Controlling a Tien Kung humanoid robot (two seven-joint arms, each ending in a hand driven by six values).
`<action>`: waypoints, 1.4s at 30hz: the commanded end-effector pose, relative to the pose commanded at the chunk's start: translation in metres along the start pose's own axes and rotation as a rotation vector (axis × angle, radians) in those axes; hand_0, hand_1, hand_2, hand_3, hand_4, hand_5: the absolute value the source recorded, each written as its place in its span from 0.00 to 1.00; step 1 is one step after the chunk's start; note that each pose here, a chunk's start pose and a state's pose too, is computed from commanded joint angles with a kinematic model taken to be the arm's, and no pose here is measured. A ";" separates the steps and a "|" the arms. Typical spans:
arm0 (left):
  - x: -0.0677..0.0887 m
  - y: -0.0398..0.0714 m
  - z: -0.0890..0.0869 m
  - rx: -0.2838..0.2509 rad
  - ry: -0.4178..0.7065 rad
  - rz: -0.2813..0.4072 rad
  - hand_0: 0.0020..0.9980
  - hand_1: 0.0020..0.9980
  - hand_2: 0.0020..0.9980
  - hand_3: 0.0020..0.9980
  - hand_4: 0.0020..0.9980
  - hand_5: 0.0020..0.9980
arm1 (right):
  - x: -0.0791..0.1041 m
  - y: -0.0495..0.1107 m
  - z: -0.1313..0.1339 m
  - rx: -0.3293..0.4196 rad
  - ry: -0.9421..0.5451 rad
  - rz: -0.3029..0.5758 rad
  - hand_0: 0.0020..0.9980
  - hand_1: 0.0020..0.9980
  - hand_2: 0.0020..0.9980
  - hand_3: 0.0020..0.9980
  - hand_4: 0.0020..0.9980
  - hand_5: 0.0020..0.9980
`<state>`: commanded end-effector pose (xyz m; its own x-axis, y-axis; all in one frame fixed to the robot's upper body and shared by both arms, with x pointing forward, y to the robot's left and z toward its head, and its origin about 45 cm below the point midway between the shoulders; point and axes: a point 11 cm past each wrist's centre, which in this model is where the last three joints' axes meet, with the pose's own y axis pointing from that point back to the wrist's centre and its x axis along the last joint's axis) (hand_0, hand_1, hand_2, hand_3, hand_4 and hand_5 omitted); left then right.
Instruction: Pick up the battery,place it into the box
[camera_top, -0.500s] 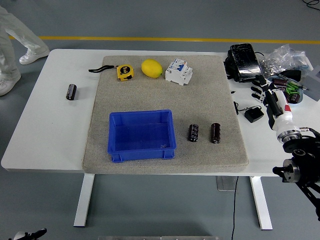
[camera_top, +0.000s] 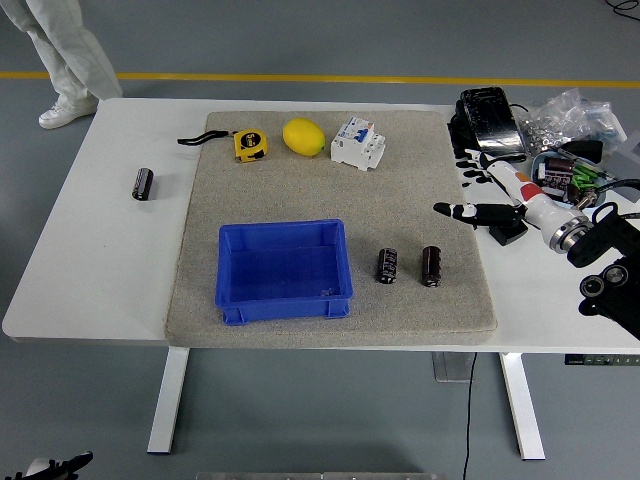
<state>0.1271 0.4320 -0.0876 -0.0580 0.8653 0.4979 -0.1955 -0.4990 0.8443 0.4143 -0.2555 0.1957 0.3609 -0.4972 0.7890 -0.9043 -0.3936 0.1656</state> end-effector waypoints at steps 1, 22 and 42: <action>0.000 0.000 0.000 0.000 0.000 0.000 0.68 0.63 0.72 0.61 0.63 0.49 | -0.003 -0.001 -0.003 0.014 0.044 -0.013 0.85 0.85 0.88 0.94 1.00 0.42; -0.003 0.000 -0.008 0.016 -0.013 -0.012 0.68 0.65 0.72 0.61 0.63 0.49 | -0.075 -0.015 -0.001 0.072 0.624 -0.288 0.82 0.74 0.77 0.89 1.00 0.38; -0.004 0.000 -0.003 0.009 -0.008 -0.015 0.68 0.66 0.72 0.61 0.63 0.48 | -0.073 -0.019 0.009 -0.003 0.554 -0.254 0.61 0.57 0.62 0.76 1.00 0.40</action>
<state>0.1241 0.4288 -0.0896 -0.0474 0.8721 0.4871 -0.1877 -0.4867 0.8532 0.4075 -0.2190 0.1294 0.3939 0.0886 0.9149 -0.8061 -0.4449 0.3902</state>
